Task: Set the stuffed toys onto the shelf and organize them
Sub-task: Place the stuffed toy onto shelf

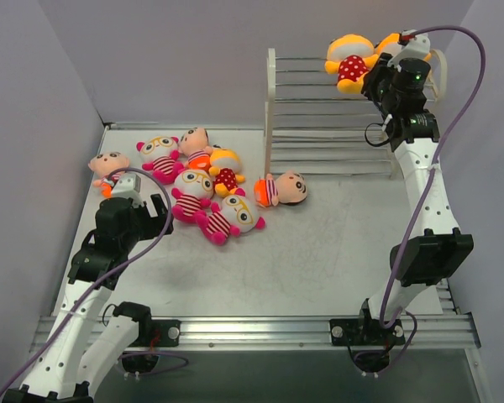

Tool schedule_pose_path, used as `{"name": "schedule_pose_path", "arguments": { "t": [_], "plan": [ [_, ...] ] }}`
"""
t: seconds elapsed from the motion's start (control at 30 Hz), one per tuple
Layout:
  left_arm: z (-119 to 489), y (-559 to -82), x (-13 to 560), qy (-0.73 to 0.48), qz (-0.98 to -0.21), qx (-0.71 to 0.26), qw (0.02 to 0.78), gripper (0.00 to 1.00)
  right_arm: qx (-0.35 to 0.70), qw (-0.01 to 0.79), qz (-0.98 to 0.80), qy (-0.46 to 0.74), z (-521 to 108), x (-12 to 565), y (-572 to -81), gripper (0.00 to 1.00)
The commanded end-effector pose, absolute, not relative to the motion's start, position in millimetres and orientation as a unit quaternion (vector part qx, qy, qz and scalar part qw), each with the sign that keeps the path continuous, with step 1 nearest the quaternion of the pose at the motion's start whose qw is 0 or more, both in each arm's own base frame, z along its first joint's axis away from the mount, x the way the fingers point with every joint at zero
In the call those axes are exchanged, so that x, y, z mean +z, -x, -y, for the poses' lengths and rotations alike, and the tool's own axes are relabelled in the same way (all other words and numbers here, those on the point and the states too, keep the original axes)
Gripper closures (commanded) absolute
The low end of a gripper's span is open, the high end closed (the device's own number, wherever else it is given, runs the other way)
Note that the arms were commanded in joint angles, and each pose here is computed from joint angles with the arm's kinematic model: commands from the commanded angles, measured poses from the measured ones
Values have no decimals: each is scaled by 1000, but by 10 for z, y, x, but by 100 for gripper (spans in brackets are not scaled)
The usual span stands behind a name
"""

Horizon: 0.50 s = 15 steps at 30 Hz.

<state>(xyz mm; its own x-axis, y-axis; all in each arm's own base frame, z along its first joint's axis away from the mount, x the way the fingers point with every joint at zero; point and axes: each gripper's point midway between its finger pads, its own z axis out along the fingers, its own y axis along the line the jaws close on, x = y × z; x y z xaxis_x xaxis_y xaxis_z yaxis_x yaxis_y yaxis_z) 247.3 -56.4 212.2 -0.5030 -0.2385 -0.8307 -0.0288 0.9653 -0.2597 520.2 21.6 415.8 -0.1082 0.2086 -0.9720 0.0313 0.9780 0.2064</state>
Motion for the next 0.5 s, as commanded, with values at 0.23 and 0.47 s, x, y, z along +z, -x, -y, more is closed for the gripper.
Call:
{"name": "schedule_pose_path", "arguments": {
  "t": [0.23, 0.47],
  "plan": [
    [585, -2507, 2228, 72, -850, -113, 510, 6, 72, 707, -700, -73, -219, 4692, -4984, 55],
    [588, -2506, 2228, 72, -850, -114, 509, 6, 87, 728, -676, -64, -261, 5005, -4761, 34]
  ]
}}
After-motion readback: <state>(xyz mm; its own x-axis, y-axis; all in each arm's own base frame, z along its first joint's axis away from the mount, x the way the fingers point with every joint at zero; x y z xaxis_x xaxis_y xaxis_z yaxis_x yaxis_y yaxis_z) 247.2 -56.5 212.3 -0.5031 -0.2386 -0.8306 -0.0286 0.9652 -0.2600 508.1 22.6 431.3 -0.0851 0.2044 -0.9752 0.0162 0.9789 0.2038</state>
